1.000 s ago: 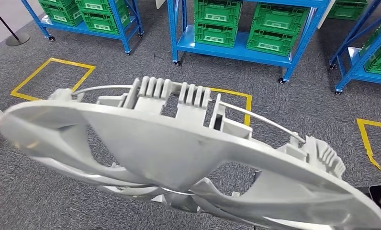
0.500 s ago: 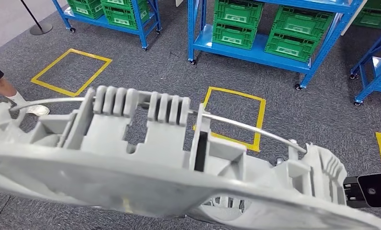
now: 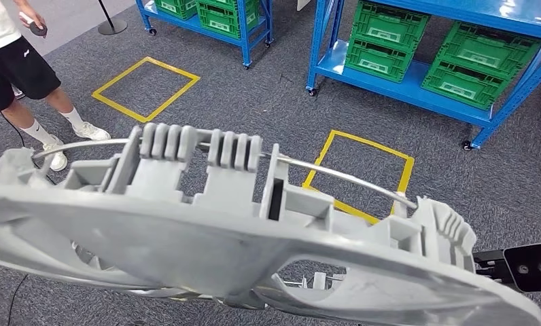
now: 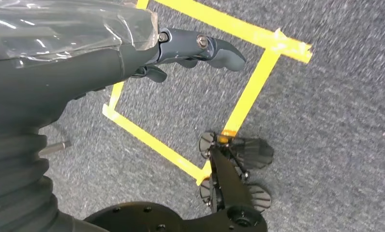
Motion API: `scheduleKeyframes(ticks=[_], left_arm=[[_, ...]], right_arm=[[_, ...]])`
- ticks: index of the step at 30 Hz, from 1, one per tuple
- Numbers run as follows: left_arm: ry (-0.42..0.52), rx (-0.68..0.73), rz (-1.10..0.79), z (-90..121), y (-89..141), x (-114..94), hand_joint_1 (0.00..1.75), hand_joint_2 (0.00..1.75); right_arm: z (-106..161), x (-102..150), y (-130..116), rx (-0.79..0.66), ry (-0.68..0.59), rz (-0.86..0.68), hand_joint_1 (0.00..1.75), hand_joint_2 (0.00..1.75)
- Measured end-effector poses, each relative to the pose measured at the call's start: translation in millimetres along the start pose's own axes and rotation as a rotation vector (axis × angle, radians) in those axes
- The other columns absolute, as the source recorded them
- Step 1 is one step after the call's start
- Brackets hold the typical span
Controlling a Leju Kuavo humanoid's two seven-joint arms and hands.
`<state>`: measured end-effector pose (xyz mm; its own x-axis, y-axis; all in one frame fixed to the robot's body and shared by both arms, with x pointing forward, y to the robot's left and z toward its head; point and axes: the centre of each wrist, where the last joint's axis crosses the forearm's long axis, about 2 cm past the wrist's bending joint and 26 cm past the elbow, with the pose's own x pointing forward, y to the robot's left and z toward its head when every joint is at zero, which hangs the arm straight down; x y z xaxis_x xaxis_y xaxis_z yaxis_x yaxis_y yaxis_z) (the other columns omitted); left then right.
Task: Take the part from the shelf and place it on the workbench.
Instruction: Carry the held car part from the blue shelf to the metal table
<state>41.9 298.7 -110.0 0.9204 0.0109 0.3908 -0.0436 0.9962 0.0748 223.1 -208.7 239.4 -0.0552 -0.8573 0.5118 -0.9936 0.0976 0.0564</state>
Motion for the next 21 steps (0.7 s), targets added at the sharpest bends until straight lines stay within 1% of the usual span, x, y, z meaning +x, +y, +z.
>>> scheduleKeyframes(ticks=[21], left_arm=[[-0.011,-0.001,0.000,-1.8,0.8,6.2,0.00,1.75]], right_arm=[[-0.9,-0.6,-2.5,-0.001,-0.001,0.003,1.75,1.75]])
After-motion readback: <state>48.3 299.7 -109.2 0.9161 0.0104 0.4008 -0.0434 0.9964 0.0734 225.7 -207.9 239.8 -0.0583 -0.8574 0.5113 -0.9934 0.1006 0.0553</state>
